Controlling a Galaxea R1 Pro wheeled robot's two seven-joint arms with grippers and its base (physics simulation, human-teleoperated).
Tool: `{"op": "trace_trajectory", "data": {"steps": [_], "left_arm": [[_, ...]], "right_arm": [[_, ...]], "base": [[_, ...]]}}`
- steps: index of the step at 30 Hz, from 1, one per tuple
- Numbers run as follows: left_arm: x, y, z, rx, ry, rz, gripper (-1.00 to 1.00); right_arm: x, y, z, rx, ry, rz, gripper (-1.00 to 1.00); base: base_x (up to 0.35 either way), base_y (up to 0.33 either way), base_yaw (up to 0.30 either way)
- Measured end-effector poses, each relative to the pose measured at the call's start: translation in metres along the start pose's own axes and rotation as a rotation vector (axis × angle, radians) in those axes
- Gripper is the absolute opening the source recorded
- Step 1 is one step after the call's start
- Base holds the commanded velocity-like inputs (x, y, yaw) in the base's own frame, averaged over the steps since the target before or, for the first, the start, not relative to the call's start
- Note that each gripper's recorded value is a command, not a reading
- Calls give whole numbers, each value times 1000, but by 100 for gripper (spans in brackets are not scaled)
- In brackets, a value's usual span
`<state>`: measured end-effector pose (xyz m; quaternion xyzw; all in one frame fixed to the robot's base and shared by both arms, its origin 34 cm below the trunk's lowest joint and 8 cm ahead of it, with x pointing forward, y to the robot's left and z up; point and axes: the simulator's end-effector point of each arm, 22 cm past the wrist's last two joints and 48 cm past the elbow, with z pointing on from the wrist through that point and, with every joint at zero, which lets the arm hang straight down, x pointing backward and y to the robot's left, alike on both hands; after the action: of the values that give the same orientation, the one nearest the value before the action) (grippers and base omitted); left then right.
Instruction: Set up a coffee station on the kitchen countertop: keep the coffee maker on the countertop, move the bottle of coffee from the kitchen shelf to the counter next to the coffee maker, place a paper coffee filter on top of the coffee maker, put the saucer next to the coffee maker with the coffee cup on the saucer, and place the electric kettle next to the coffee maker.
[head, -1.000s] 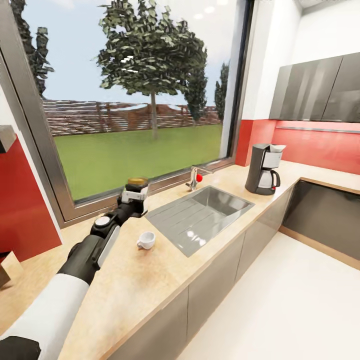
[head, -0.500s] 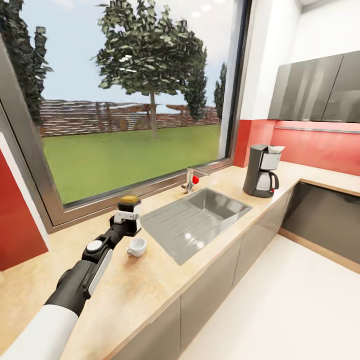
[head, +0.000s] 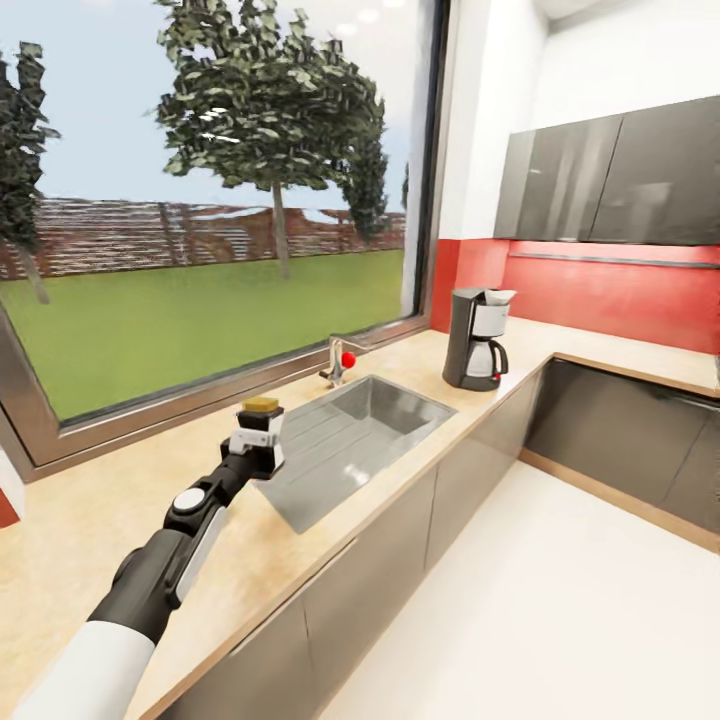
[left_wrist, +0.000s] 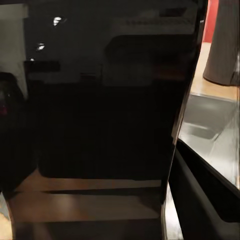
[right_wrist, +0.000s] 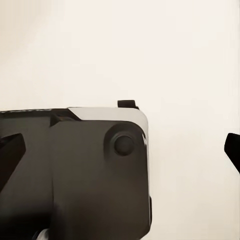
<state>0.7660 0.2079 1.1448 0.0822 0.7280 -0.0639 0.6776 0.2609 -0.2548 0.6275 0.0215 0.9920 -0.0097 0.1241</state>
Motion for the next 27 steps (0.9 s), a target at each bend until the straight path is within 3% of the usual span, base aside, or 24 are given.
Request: {"op": "trace_trajectory", "data": {"steps": [14, 27], "left_arm": [[3, -7, -7, 9, -3, -4, -100], [6, -7, -7, 7, 0, -5, -100]], "right_arm": [[0, 0, 0, 1, 0, 0, 100], [0, -5, 0, 8, 0, -1, 100]], "base": [[214, -213, -16], [82, -250, -252]]}}
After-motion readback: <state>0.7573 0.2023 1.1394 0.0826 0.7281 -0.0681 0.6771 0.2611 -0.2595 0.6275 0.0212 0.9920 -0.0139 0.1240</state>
